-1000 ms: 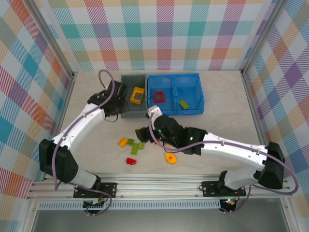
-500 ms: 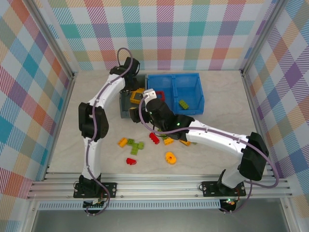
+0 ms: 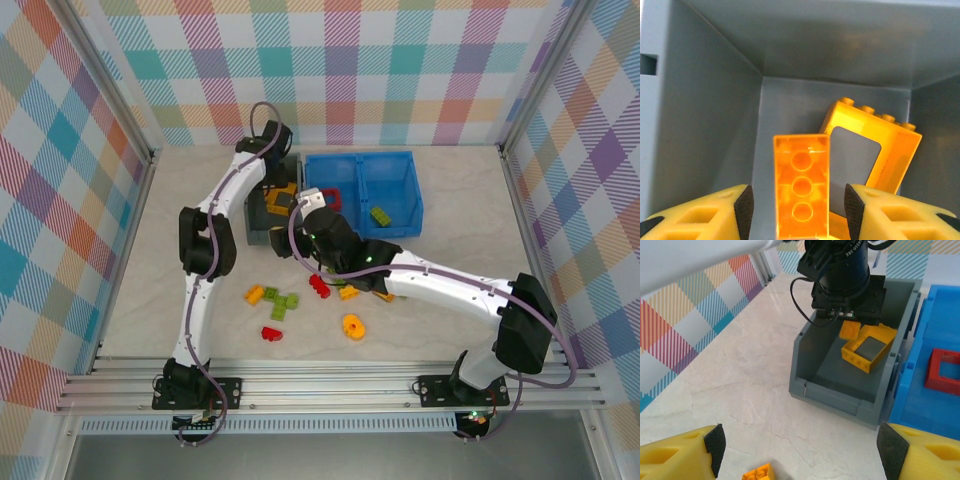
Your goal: Sort the legos into containers by color
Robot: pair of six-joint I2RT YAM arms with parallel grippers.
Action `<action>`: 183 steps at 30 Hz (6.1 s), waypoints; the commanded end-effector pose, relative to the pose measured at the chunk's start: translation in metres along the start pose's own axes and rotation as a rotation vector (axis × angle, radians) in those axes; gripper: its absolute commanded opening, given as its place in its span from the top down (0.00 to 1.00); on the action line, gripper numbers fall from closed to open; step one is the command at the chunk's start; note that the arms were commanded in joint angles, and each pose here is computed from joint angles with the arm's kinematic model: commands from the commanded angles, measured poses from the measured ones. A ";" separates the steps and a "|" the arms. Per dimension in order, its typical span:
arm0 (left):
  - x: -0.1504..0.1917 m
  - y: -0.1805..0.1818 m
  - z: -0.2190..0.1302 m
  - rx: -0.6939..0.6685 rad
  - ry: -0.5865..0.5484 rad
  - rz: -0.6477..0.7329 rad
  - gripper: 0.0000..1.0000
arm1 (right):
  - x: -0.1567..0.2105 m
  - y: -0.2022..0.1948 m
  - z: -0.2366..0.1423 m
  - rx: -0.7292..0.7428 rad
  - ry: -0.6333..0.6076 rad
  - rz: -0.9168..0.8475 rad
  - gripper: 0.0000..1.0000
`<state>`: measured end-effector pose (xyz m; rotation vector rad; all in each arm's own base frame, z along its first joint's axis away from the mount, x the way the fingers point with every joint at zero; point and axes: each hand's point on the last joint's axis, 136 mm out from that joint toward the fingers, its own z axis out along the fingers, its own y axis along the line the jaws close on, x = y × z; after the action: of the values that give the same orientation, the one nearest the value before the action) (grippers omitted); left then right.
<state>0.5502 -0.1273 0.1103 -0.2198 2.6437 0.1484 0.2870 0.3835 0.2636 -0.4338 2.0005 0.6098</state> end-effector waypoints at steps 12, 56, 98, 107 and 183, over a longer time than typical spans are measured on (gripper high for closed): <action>-0.007 -0.017 -0.183 0.223 -0.213 -0.071 0.48 | 0.038 -0.075 -0.044 0.165 0.098 0.052 0.27; 0.267 0.058 -0.305 0.795 -0.101 -0.244 0.40 | 0.171 -0.073 0.044 0.102 0.715 -0.136 0.75; 0.151 -0.056 -0.262 0.701 -0.209 -0.146 0.41 | -0.032 -0.214 0.149 0.534 0.397 -0.030 0.49; 0.209 0.012 -0.227 0.392 -0.047 -0.148 0.44 | -0.110 -0.149 0.063 0.350 0.223 0.010 0.51; 0.115 0.013 -0.109 0.021 0.078 0.172 0.67 | 0.007 -0.028 -0.052 0.035 0.091 0.046 0.30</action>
<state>0.3802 -0.1587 0.1645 0.0227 2.7153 0.0793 0.2411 0.3326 0.2621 -0.4289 2.1711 0.6995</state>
